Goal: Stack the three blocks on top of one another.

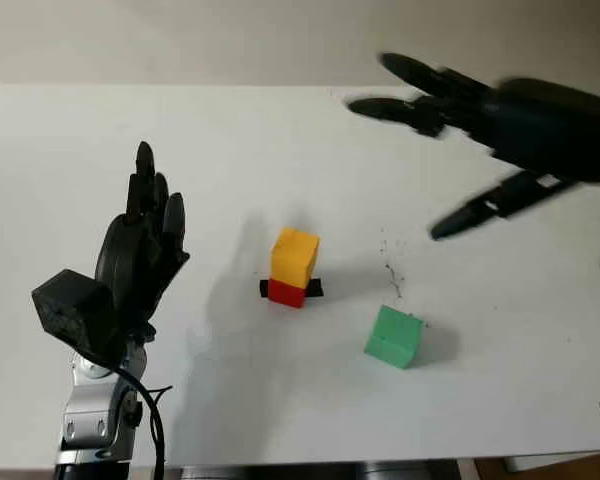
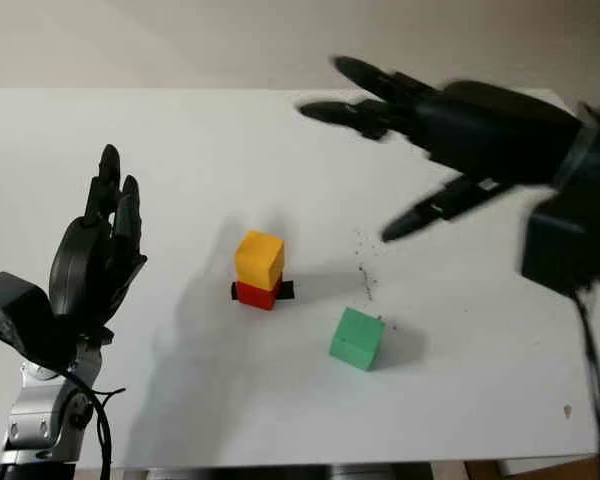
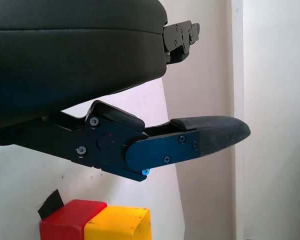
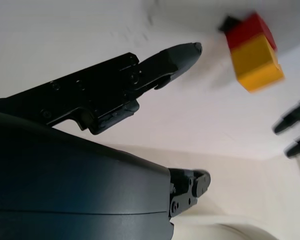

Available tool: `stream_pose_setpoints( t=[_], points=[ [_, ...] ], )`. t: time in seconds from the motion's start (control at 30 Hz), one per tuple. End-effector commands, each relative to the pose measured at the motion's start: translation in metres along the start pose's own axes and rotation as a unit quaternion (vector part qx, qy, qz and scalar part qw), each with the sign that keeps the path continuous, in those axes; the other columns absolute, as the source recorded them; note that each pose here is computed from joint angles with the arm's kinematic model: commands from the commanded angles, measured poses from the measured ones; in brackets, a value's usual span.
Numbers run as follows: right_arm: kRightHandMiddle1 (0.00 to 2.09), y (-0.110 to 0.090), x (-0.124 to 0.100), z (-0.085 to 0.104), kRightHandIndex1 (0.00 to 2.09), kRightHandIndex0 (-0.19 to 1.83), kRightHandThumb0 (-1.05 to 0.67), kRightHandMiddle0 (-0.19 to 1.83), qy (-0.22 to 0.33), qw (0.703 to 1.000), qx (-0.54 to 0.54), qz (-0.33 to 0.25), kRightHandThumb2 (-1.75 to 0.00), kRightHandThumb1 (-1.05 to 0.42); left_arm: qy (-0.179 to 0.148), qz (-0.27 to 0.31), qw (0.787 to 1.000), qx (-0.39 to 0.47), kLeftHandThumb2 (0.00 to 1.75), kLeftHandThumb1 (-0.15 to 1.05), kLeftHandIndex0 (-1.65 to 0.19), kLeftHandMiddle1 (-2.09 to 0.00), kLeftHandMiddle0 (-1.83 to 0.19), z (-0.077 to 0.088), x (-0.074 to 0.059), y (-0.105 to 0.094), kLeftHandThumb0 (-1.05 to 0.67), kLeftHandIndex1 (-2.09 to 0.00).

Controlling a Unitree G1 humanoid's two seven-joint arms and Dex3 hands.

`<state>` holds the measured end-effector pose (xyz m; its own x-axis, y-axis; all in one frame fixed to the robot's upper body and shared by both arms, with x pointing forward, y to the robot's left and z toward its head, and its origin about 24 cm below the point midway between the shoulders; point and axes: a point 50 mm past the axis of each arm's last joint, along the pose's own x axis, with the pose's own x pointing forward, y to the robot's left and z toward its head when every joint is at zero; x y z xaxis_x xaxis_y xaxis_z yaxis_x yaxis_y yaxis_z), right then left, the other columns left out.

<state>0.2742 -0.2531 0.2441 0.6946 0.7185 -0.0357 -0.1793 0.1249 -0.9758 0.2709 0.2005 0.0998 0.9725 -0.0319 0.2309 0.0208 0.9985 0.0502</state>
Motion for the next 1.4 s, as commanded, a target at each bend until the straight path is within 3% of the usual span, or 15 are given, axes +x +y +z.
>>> stream_pose_setpoints(
  t=[0.0, 0.13, 0.33, 0.57, 0.73, 1.37],
  points=[
    [0.19, -0.003, -0.016, 0.005, 0.05, -0.13, -0.57, 0.27, 0.009, 1.000, -0.002, 0.000, -0.06, -0.93, -0.004, 0.001, 1.000, 0.002, 0.60, 1.05, 0.19, -0.04, 0.19, 0.002, 0.000, 0.003, -0.80, -0.04],
    [0.15, 0.000, -0.042, 0.014, 0.05, -0.14, -0.62, 0.31, 0.018, 1.000, 0.006, 0.008, -0.08, -1.00, -0.004, -0.004, 1.000, -0.001, 0.61, 1.05, 0.19, -0.03, 0.19, 0.004, 0.002, 0.006, -0.79, -0.03],
    [0.12, 0.008, -0.050, 0.032, 0.06, -0.13, -0.55, 0.34, 0.007, 0.999, -0.024, 0.031, -0.04, -0.93, -0.005, -0.008, 1.000, -0.005, 0.60, 1.05, 0.19, -0.03, 0.19, 0.005, 0.007, 0.004, -0.80, -0.03],
    [0.08, 0.035, -0.038, 0.038, 0.05, -0.16, -0.56, 0.30, -0.011, 0.995, -0.056, 0.080, -0.05, -0.93, -0.006, -0.008, 1.000, -0.003, 0.58, 1.05, 0.19, -0.04, 0.19, 0.006, 0.011, 0.004, -0.83, -0.03],
    [0.06, 0.054, -0.029, 0.037, 0.05, -0.17, -0.52, 0.28, -0.032, 0.996, -0.062, 0.063, -0.04, -0.89, -0.006, -0.003, 1.000, -0.002, 0.58, 1.05, 0.18, -0.05, 0.18, 0.007, 0.011, 0.005, -0.82, -0.04],
    [0.07, 0.082, -0.007, 0.026, 0.05, -0.16, -0.53, 0.32, -0.066, 0.985, -0.133, 0.091, -0.05, -0.89, -0.005, -0.011, 1.000, -0.004, 0.59, 1.05, 0.19, -0.04, 0.19, 0.008, 0.005, 0.005, -0.79, -0.03]
  ],
)
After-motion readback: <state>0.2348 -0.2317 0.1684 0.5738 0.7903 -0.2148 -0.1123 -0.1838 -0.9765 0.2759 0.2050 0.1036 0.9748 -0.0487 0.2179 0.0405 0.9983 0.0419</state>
